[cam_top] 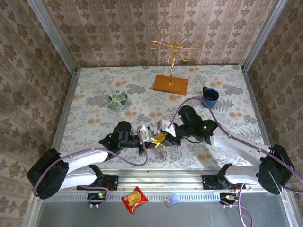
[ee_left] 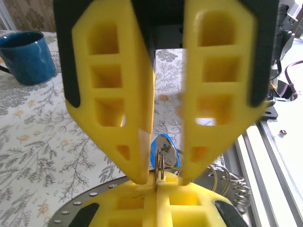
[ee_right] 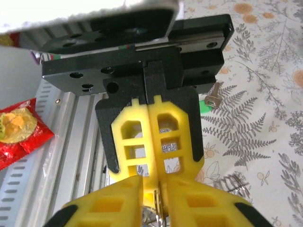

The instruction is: Put the keys on the keyring

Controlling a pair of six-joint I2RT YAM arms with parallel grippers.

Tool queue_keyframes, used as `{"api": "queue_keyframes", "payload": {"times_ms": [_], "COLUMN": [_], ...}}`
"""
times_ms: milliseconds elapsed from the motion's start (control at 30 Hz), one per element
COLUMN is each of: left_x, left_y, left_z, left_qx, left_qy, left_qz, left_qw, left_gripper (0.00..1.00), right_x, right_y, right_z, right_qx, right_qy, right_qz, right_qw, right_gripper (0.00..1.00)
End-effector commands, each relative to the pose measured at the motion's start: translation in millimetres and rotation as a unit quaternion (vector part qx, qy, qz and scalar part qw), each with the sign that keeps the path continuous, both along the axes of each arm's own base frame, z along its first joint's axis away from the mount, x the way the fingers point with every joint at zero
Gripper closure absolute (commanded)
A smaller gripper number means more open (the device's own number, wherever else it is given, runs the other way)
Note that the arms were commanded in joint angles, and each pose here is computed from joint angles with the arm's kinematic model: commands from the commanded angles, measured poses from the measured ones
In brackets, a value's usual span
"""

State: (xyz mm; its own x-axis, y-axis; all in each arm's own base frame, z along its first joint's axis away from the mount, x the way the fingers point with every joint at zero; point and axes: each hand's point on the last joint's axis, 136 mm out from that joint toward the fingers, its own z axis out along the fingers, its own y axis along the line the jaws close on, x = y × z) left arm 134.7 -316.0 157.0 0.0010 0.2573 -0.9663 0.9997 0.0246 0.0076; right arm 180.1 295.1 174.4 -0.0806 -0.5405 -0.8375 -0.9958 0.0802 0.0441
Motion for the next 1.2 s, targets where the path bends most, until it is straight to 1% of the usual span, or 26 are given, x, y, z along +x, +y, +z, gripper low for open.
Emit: {"api": "queue_keyframes", "payload": {"times_ms": [0,133,200,333,500,667,1000,1100,1167], "left_x": [-1,-8,-8,-8,-7,-3,-1,-2,-2], "left_y": [2,4,5,4,3,2,0,-1,-2], "left_z": [19,17,16,16,17,17,15,16,14], "left_qx": [-0.04,-0.047,-0.049,-0.05,-0.05,-0.048,-0.049,-0.054,-0.052], "left_qy": [-0.027,-0.026,-0.029,-0.036,-0.036,-0.034,-0.027,-0.022,-0.019], "left_qz": [0.001,-0.012,-0.013,-0.013,-0.013,-0.001,0.005,0.005,0.004], "left_qw": [0.999,0.998,0.998,0.998,0.998,0.998,0.998,0.998,0.998], "left_gripper": [1.0,1.0,1.0,1.0,1.0,1.0,1.0,1.0,1.0], "right_x": [7,10,6,-3,-10,-13,-13,-11,-9], "right_y": [-14,-35,-38,-36,-23,-17,-12,-11,-12], "right_z": [5,-1,-5,-11,-4,-3,-10,-14,-17], "right_qx": [0.008,0.001,-0.002,-0.016,0.005,0.029,0.035,0.028,0.02], "right_qy": [-0.031,-0.064,-0.069,-0.038,-0.007,0.014,0.046,0.049,0.05], "right_qz": [-0.045,-0.084,-0.08,-0.055,-0.028,-0.026,-0.034,-0.037,-0.044], "right_qw": [0.998,0.994,0.994,0.998,1.0,0.999,0.998,0.998,0.998], "right_gripper": [0.66,0.6,0.59,0.56,0.55,0.55,0.55,0.57,0.6]}}
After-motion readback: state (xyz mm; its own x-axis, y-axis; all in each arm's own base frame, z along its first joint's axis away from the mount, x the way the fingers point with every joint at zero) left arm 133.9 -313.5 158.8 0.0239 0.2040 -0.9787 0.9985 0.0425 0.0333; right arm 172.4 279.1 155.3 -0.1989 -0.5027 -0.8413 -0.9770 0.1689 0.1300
